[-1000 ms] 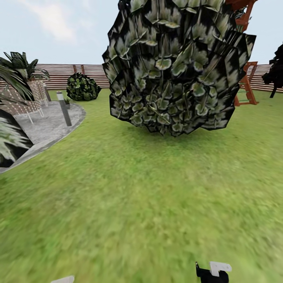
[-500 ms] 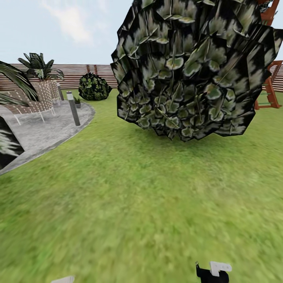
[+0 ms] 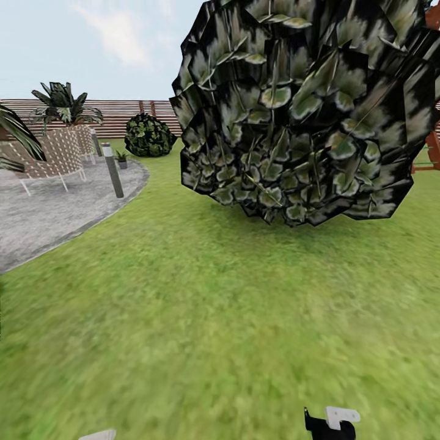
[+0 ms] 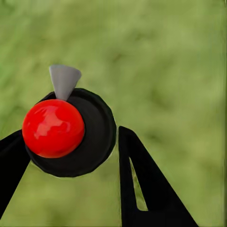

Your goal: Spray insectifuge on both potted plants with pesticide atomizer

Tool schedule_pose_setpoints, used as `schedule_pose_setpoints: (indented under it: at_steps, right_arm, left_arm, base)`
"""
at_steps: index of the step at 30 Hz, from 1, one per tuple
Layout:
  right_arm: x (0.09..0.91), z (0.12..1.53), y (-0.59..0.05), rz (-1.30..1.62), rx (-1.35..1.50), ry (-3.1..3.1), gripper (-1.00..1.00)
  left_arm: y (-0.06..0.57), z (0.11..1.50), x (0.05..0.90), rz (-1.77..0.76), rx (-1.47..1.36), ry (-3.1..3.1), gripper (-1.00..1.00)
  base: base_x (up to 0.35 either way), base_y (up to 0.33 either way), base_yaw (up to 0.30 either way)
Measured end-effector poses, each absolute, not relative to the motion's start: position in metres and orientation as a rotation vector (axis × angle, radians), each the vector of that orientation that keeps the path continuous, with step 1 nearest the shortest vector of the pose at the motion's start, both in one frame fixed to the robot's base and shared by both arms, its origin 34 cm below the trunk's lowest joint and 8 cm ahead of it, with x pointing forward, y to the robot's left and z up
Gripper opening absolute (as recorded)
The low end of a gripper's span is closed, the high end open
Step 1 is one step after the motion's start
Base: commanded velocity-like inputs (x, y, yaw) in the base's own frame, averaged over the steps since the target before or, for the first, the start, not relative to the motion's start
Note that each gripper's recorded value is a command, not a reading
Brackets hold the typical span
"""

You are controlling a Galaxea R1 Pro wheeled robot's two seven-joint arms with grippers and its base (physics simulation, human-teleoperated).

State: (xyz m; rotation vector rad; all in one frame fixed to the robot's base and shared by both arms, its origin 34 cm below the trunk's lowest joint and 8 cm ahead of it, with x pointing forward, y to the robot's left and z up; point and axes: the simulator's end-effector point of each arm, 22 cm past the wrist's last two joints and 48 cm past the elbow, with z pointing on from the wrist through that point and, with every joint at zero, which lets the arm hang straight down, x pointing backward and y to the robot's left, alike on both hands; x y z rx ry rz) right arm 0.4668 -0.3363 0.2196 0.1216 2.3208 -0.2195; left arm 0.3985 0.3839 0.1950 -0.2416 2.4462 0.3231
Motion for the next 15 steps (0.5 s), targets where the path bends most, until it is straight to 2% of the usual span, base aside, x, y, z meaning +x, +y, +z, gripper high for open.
schedule_pose_setpoints:
  at_steps: [15]
  right_arm:
    - [0.4669,0.2197,-0.3363,-0.220,0.122,2.321,1.00]
  left_arm:
    - [0.3841,0.1951,0.3985,0.324,-0.242,2.446,-1.00]
  base:
    - [0.331,-0.141,0.255]
